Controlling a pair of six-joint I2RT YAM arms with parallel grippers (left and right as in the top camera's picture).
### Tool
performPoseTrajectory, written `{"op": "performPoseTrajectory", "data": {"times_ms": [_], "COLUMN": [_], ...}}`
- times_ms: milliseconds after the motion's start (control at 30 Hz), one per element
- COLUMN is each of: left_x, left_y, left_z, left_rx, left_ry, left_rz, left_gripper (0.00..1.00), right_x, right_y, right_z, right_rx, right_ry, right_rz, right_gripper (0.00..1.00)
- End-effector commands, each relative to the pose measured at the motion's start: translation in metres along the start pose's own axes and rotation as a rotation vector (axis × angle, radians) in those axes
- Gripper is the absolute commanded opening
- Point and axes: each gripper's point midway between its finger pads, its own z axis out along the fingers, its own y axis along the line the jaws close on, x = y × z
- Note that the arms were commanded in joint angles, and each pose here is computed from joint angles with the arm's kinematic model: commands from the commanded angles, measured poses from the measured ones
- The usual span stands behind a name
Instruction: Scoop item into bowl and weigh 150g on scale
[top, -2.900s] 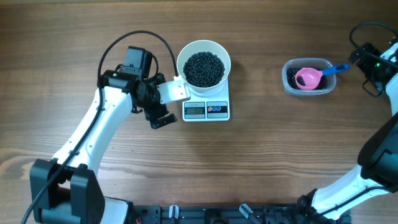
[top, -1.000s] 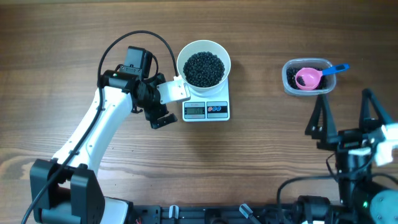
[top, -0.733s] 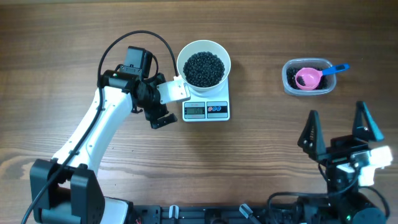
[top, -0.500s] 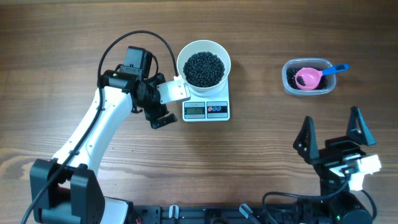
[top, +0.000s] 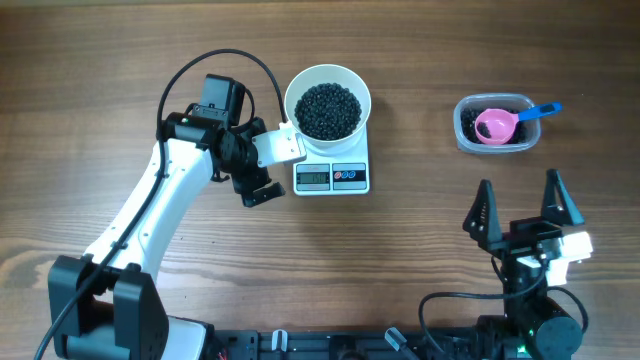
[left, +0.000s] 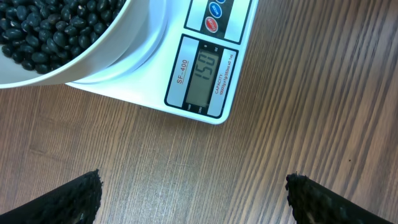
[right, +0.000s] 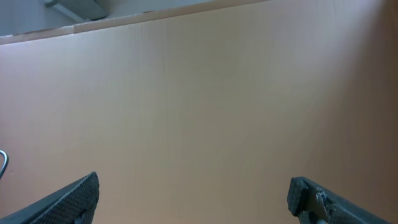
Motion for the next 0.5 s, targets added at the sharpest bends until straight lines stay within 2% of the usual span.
{"op": "performPoseTrajectory", "data": {"times_ms": [0,200,333,467], "left_x": [-0.005,-0.005,-0.005,-0.005], "left_y": [0.000,0.000,0.000,0.000], "left_z": [-0.002,-0.002,-0.002,-0.002], "left_rx": [-0.001,-0.001,-0.001,-0.001], "left_ry": [-0.016,-0.016,-0.016,-0.016], "left_rz": [0.027,0.027,0.027,0.027], "left_gripper": [1.00,1.00,1.00,1.00], "right_x": [0.009,0.067,0.122,0.119], "right_y": [-0.005,-0.015,-0.022,-0.022], "right_z": [-0.001,-0.011,-0.035,-0.033], "right_rx": [0.031,0.074,0.121,0.119], "right_ry": [0.035,0.272,0.514,0.501], "right_rz": [0.014,0.035,0.058,0.056], "right_gripper": [1.00,1.00,1.00,1.00]}}
